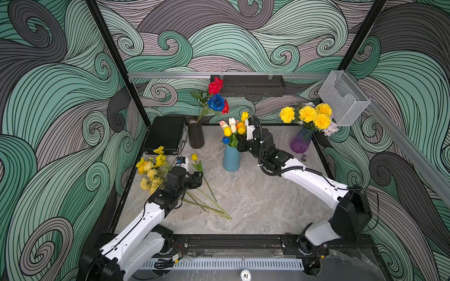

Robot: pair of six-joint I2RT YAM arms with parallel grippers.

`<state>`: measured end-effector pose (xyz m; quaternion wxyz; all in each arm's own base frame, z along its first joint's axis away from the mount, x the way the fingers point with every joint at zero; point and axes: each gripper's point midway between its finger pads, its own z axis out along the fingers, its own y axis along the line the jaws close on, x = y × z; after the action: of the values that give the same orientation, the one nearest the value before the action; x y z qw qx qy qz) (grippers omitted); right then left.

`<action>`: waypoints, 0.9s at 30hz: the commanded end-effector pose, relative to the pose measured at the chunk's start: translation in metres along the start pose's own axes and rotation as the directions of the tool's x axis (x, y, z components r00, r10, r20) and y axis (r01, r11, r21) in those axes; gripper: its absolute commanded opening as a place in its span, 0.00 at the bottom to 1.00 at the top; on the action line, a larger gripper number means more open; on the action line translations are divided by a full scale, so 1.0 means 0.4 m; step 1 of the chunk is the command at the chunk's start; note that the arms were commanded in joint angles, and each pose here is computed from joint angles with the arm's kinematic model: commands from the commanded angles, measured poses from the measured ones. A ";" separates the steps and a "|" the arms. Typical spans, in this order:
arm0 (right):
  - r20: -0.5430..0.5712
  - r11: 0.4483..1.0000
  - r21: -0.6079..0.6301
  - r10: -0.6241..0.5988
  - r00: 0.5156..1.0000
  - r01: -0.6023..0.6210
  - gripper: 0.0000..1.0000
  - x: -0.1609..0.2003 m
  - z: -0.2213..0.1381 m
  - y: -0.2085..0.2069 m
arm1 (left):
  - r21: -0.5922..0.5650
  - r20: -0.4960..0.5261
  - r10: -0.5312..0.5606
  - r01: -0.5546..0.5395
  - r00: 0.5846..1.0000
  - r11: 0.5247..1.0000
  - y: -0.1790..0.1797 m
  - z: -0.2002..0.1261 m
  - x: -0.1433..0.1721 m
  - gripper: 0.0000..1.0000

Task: Pick out yellow flowers from the vase
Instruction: Pick up the flower from the vase.

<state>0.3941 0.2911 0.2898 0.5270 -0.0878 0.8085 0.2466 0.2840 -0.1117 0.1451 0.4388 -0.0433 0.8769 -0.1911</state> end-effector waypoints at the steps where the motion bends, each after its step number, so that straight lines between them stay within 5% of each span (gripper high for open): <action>1: 0.050 0.999 -0.046 0.025 0.998 -0.022 0.03 -0.060 -0.042 0.030 | 0.025 0.036 -0.007 0.006 0.999 1.000 -0.012 -0.008 -0.026 0.74; 27: 0.190 0.993 -0.114 -0.009 0.982 0.031 0.02 -0.243 -0.266 0.047 | 0.166 0.042 -0.017 0.010 0.999 0.986 -0.097 -0.033 -0.077 0.75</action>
<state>0.3558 0.2522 0.3846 0.5785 -0.0960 0.7602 0.2796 0.2837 -0.1298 0.1617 0.4386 -0.0224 0.8658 -0.2400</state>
